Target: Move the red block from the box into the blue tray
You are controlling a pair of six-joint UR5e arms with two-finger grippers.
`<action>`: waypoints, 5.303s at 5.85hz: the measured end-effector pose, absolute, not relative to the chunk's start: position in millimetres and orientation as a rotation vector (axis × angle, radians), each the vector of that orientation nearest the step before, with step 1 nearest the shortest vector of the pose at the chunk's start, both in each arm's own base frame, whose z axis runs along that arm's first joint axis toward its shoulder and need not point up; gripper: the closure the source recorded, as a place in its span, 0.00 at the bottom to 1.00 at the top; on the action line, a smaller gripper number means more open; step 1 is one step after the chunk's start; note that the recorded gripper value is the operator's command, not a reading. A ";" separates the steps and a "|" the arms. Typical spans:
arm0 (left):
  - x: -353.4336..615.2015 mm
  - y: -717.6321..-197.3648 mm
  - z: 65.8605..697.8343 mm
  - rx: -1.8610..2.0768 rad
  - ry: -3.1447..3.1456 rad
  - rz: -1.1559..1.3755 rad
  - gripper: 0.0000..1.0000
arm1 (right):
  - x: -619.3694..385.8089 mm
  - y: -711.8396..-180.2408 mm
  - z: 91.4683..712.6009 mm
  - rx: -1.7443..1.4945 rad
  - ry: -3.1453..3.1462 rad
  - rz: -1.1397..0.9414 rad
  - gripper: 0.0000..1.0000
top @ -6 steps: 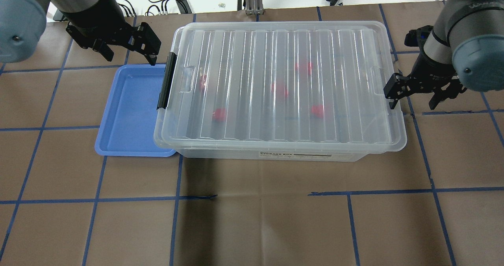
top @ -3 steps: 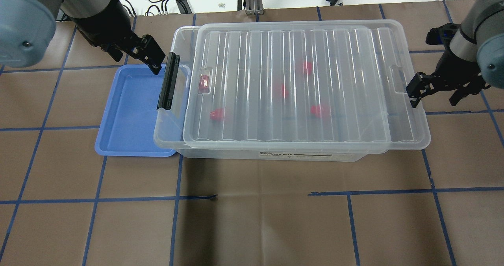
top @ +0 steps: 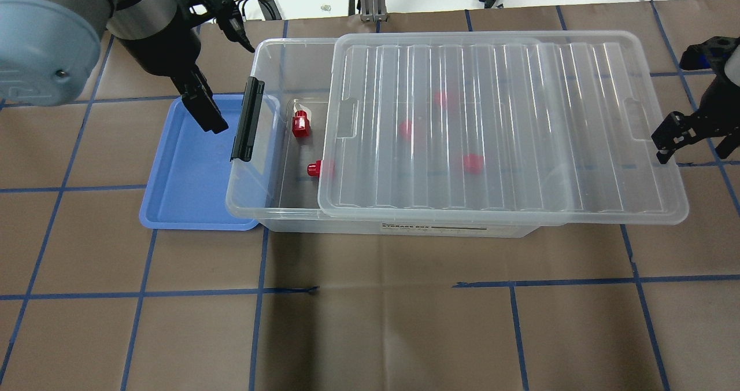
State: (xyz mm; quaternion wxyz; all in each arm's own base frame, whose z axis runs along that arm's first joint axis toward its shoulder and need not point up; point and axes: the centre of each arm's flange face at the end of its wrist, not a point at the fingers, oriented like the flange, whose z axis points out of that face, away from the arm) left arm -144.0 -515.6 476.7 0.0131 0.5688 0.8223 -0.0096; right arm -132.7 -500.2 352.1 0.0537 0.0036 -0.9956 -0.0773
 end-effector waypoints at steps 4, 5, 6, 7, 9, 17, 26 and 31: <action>-179.8 -532.2 427.6 2.278 2.161 0.014 0.02 | -160.5 -496.5 369.9 -0.029 -2.903 -0.189 0.00; -209.0 -542.4 403.2 2.327 2.096 -0.002 0.02 | -160.2 -499.3 392.0 -0.041 -2.889 -0.139 0.00; -228.2 -552.3 376.0 2.360 2.061 0.002 0.02 | -159.2 -504.7 421.7 -0.050 -2.882 -0.101 0.00; -235.2 -560.4 347.9 2.379 2.057 0.021 0.02 | -148.8 -508.6 451.2 -0.078 -2.919 -0.101 0.00; -237.9 -574.4 292.3 2.384 2.064 0.038 0.02 | -81.5 -512.5 498.1 -0.251 -3.061 -0.147 0.00; -242.0 -591.0 190.3 2.403 2.103 0.119 0.61 | 119.4 -501.3 506.5 -0.416 -3.121 -0.185 0.00; -194.5 -597.4 344.5 2.219 2.206 -0.061 0.88 | 114.9 -505.4 501.8 -0.378 -3.118 -0.190 0.00; -22.7 -586.2 321.8 2.298 2.194 0.021 0.87 | -136.9 -529.7 465.6 -0.190 -3.058 -0.264 0.00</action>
